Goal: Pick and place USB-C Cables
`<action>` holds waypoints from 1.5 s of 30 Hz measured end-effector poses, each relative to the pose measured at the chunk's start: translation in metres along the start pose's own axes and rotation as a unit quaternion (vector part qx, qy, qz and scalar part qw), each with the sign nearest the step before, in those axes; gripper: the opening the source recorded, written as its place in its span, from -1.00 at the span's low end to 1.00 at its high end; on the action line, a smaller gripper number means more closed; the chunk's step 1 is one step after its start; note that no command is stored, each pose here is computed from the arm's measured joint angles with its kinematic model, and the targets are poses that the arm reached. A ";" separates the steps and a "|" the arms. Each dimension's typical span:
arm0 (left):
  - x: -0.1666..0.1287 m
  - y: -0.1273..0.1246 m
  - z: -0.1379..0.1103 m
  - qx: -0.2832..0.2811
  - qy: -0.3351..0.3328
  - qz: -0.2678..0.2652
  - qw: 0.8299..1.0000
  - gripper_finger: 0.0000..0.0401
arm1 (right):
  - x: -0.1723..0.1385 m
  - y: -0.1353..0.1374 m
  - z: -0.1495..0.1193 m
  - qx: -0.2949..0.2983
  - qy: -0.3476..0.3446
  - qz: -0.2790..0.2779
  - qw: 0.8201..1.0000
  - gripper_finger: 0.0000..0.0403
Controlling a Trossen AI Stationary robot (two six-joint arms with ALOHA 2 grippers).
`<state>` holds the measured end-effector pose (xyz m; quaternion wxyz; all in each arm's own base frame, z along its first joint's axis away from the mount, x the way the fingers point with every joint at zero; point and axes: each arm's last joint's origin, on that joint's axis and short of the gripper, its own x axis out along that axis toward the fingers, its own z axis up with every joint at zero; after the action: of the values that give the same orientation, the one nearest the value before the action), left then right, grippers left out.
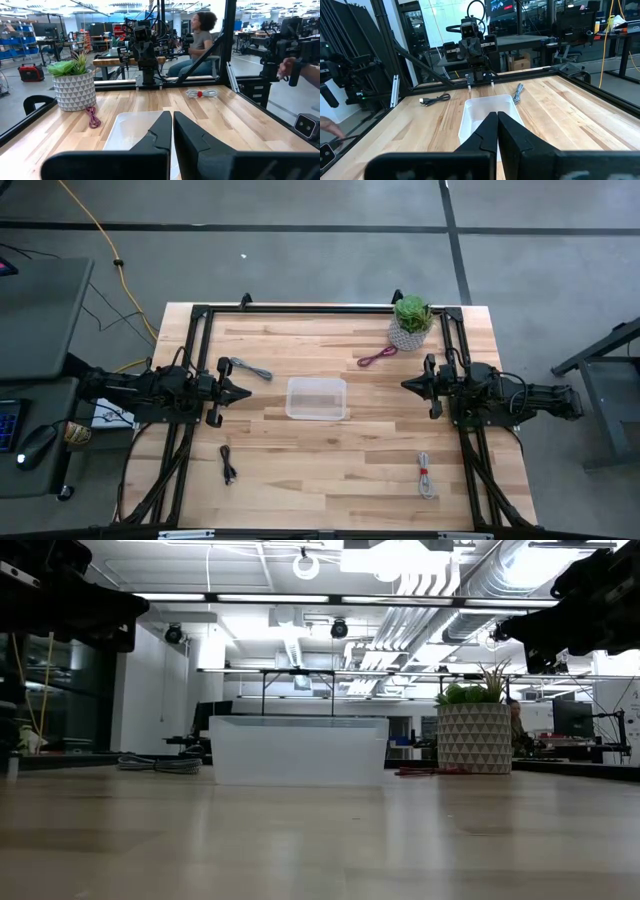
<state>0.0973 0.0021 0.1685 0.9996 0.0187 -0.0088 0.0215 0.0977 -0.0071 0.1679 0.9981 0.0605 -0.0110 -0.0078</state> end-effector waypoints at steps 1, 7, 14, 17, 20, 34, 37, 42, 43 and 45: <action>0.000 0.000 0.000 0.000 0.000 0.000 1.000 -1.00 | 0.000 0.000 0.000 0.000 0.000 0.000 1.000 -1.00; 0.000 0.000 0.000 0.000 0.000 0.000 1.000 -1.00 | 0.000 0.000 0.000 0.000 0.000 0.000 1.000 -1.00; 0.000 0.000 0.000 0.000 0.000 0.000 1.000 -1.00 | 0.000 0.000 0.000 0.000 0.000 0.000 1.000 -1.00; 0.000 0.000 0.000 0.000 0.000 0.000 1.000 -1.00 | 0.000 0.000 0.000 0.000 0.000 0.000 1.000 -1.00; 0.000 0.000 0.000 0.000 0.000 0.000 1.000 -1.00 | 0.000 0.000 0.001 0.000 -0.004 0.000 1.000 -1.00; 0.000 0.000 0.000 0.000 0.000 0.000 1.000 -1.00 | -0.004 0.002 0.026 -0.008 -0.138 -0.004 0.990 -1.00; 0.000 0.000 0.000 0.000 0.000 0.000 1.000 -1.00 | -0.006 0.002 0.034 -0.006 -0.181 -0.022 0.983 -0.99; 0.000 0.000 0.000 0.000 0.000 0.000 1.000 -1.00 | -0.007 0.001 0.045 -0.011 -0.186 -0.071 0.980 -0.81; 0.000 0.000 0.000 0.000 0.000 0.000 1.000 -1.00 | -0.006 0.001 0.050 -0.014 -0.182 -0.078 0.980 -0.74; 0.000 0.000 0.000 0.000 0.000 0.000 1.000 -1.00 | -0.003 0.001 0.061 -0.017 -0.169 -0.099 0.980 -0.59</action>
<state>0.0973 0.0021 0.1686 0.9996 0.0186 -0.0090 0.0215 0.0934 -0.0135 0.2287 0.9769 0.0422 -0.1737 -0.1174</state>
